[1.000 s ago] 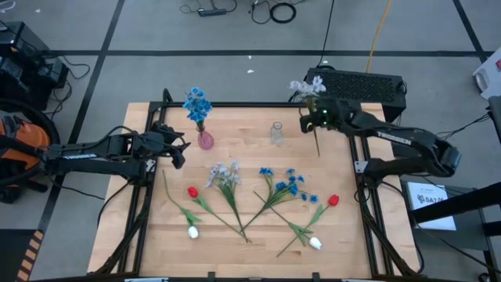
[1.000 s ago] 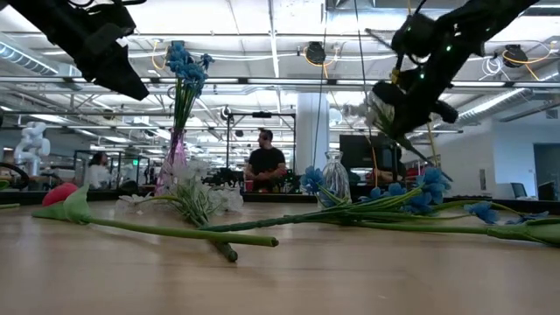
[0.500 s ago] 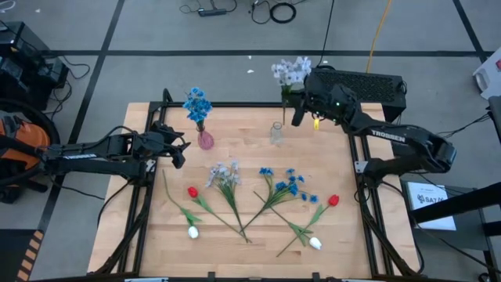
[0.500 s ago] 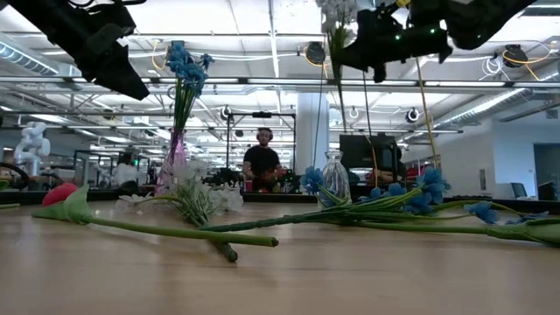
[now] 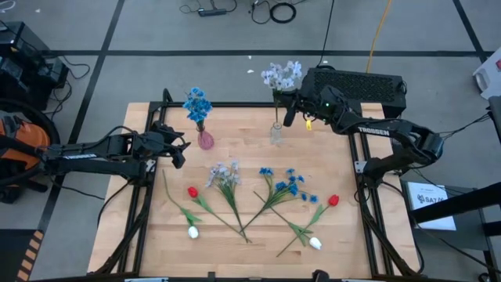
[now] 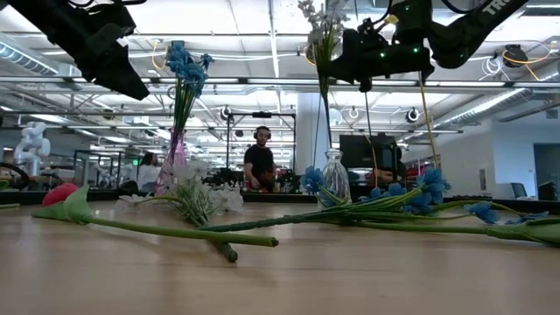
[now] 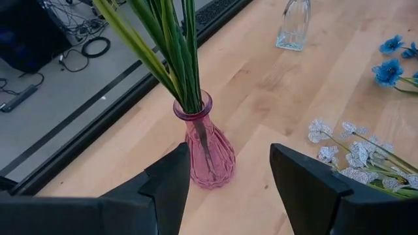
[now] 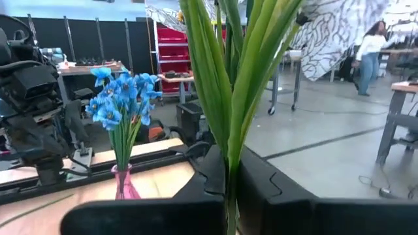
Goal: Sort flowers into vase by color
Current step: Put the top white flowers into the transparent vase
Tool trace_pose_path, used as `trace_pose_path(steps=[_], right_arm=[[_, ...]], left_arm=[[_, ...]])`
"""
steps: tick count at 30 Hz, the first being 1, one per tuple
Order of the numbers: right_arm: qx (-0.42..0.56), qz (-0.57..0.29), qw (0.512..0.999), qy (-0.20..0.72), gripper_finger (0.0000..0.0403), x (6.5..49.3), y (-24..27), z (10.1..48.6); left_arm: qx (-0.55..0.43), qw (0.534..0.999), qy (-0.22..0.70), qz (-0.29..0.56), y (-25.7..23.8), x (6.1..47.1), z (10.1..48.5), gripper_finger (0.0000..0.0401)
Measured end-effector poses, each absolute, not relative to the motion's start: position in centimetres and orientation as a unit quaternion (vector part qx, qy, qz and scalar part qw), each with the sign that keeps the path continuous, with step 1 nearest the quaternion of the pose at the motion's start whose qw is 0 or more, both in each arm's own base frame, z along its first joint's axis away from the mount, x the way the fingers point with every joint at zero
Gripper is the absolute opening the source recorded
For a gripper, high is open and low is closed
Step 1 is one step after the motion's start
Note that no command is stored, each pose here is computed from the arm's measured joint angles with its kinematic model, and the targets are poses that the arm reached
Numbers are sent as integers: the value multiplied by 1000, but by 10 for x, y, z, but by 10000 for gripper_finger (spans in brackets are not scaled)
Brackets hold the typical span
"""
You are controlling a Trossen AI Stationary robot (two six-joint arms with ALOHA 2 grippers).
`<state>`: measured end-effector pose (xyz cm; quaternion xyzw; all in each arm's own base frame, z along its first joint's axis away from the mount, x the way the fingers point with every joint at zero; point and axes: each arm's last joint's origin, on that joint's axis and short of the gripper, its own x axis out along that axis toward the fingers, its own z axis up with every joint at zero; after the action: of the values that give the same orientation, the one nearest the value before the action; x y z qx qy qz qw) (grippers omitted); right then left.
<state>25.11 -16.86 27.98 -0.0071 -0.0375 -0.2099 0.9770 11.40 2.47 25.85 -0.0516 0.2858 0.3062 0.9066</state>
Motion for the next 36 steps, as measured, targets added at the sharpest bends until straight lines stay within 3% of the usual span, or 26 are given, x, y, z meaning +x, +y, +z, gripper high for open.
trace_pose_path(steps=[6,14,36], right_arm=[[0,-210,976,-59,1,244,-166,267],[-41,-217,957,-186,0,217,-148,250],[-27,-222,971,-81,0,224,-153,225]], left_arm=[[-52,906,286,306,25,114,258,217],[-51,906,286,306,25,114,258,217],[-54,906,285,307,25,114,258,217]])
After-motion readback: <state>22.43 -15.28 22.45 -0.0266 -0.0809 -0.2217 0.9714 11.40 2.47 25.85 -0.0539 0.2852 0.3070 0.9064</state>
